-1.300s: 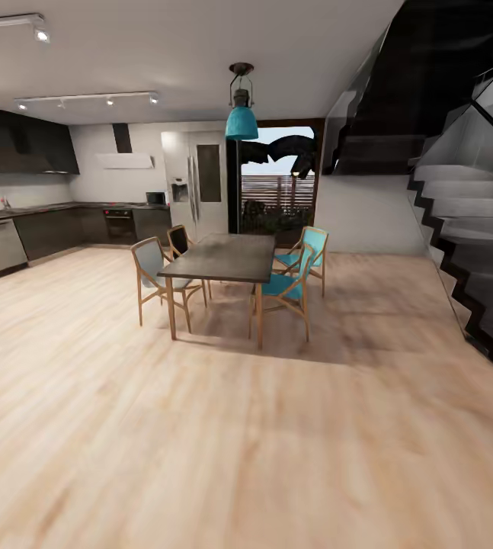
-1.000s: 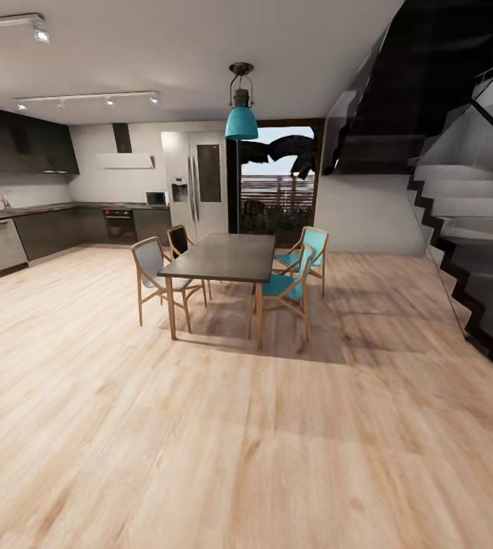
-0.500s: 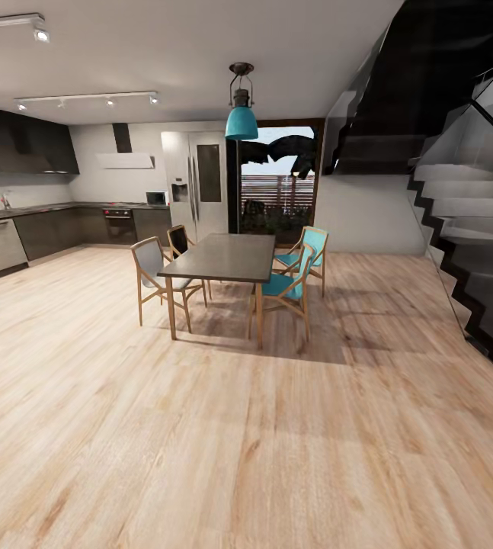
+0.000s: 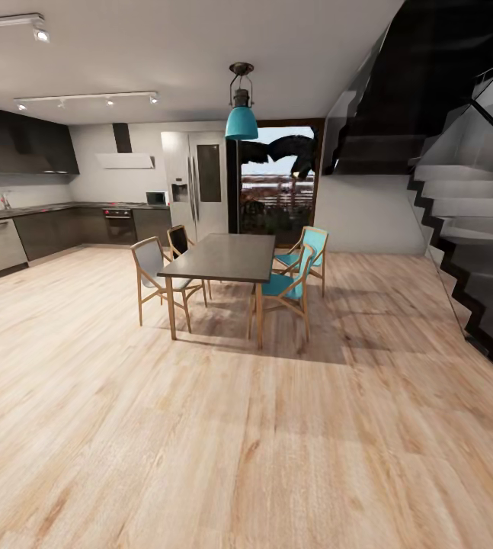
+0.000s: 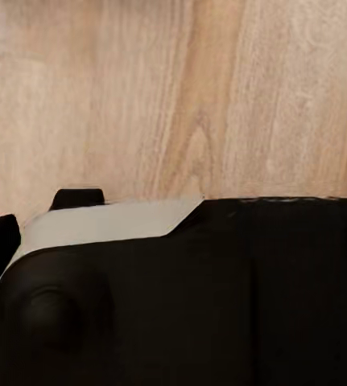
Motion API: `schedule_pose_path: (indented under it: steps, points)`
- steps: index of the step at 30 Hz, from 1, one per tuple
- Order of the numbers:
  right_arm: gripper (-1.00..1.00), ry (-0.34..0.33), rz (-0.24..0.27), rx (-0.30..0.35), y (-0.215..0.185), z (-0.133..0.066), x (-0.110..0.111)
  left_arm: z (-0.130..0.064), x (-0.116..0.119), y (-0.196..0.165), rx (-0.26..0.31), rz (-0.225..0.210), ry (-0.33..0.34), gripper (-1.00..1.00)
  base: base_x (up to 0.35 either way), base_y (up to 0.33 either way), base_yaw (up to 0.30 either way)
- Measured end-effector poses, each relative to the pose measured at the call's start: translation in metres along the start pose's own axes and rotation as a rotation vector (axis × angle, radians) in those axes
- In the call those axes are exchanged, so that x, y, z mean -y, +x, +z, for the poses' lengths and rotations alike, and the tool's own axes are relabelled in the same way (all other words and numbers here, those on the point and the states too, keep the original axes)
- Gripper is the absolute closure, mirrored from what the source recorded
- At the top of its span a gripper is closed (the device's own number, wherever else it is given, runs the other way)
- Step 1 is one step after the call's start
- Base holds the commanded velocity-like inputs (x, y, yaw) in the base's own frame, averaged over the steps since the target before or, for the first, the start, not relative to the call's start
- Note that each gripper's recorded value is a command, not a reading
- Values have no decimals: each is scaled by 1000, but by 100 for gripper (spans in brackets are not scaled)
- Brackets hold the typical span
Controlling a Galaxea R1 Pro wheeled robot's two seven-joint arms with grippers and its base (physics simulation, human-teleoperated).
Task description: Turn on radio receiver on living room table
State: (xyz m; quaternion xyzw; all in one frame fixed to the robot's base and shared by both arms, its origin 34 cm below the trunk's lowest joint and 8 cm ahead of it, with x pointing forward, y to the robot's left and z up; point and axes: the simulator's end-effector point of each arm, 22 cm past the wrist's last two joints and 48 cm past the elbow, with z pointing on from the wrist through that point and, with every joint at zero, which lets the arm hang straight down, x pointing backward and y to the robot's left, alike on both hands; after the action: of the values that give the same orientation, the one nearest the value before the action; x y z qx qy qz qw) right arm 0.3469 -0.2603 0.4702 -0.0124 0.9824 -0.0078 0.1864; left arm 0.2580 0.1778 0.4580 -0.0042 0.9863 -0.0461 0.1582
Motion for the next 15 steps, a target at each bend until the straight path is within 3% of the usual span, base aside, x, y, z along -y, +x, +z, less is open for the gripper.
schedule_pose_path:
  steps: [3,8,15]
  points:
    - [-100,4,-3,45,-23,0,4,1,0,-34,33,1,0,-100,0,0,0]
    - [-100,19,-12,117,-60,-3,20,-6,-6,-94,9,4,-12,-100,0,0,0]
    - [-100,30,-18,130,-66,-4,29,-13,-9,-118,14,7,-16,-100,0,0,0]
